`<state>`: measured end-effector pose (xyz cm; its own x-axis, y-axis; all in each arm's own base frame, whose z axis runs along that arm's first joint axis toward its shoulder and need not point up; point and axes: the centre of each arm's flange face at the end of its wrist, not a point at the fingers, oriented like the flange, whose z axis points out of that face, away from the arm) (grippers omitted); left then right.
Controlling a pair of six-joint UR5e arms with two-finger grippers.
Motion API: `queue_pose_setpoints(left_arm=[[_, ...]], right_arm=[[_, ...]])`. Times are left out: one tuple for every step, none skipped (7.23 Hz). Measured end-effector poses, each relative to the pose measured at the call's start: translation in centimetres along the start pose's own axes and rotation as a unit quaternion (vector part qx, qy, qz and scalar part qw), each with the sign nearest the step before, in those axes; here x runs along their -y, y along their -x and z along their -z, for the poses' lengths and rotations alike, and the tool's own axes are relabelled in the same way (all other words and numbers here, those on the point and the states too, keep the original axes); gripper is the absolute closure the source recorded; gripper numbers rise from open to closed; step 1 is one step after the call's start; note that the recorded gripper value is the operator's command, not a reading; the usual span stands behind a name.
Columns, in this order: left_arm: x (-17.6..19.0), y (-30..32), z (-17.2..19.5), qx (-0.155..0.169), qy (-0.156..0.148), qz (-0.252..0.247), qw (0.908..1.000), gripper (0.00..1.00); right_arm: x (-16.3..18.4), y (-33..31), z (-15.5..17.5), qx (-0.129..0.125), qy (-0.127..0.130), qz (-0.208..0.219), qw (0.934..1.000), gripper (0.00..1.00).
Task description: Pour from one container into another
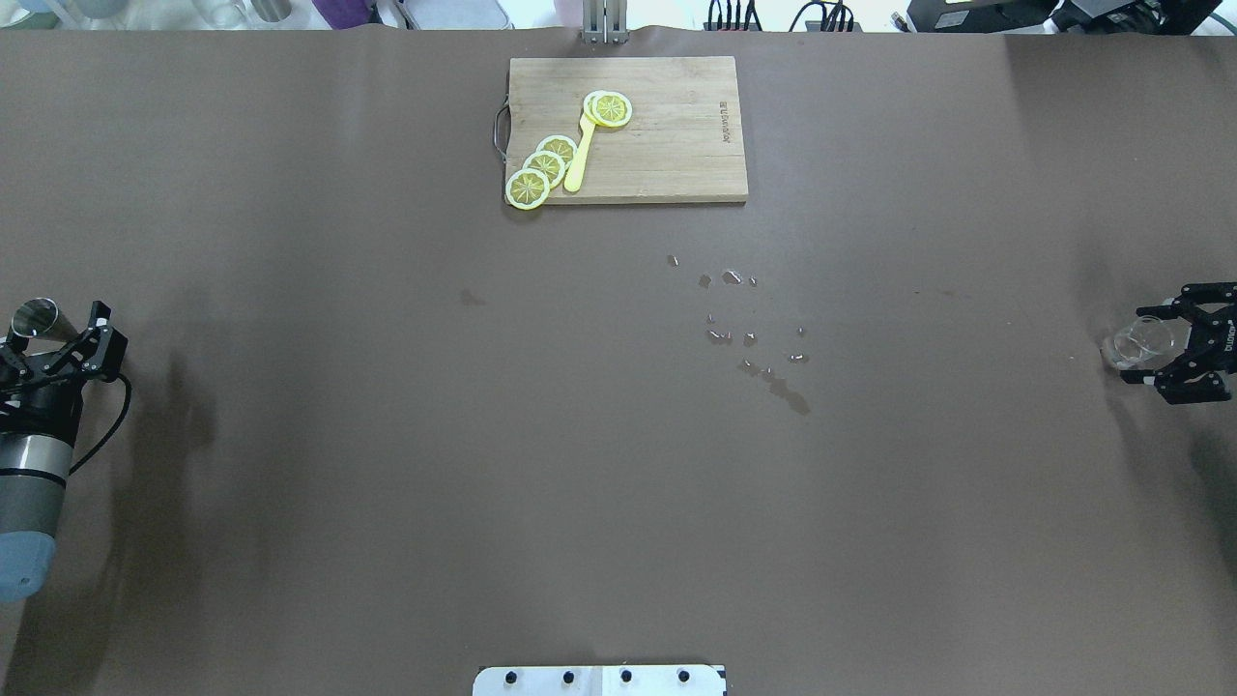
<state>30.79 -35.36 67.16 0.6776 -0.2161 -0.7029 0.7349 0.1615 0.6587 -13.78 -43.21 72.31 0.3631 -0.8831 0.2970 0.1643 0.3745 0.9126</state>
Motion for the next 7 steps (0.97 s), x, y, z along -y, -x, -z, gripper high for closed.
queue_pose_setpoints(left_arm=[[-0.05,0.01,-0.02,0.0,0.0,-0.001,1.0,0.03],[-0.06,-0.01,-0.03,0.0,0.0,-0.002,1.0,0.03],[-0.09,-0.04,-0.03,0.0,0.0,-0.002,1.0,0.03],[-0.2,-0.15,-0.05,0.0,0.0,-0.002,1.0,0.04],[-0.36,-0.37,-0.12,-0.001,0.0,-0.001,1.0,0.13],[-0.49,-0.53,-0.19,-0.001,0.0,-0.001,1.0,0.26],[-0.57,-0.58,-0.21,-0.001,0.004,0.0,1.0,0.39]], right_arm=[[-0.05,-0.15,-0.03,-0.006,0.0,-0.002,1.0,0.0],[-0.15,-0.23,-0.08,-0.008,0.0,-0.004,1.0,0.0],[-0.17,-0.26,-0.16,-0.009,0.001,-0.004,1.0,0.0],[-0.12,-0.29,-0.28,-0.009,0.001,-0.005,0.9999,0.0],[-0.01,-0.32,-0.4,-0.008,0.001,-0.007,0.9999,0.0],[0.0,-0.31,-0.49,-0.007,0.001,-0.01,0.9999,0.0],[-0.08,-0.29,-0.56,-0.006,0.002,-0.012,0.9999,0.0]])
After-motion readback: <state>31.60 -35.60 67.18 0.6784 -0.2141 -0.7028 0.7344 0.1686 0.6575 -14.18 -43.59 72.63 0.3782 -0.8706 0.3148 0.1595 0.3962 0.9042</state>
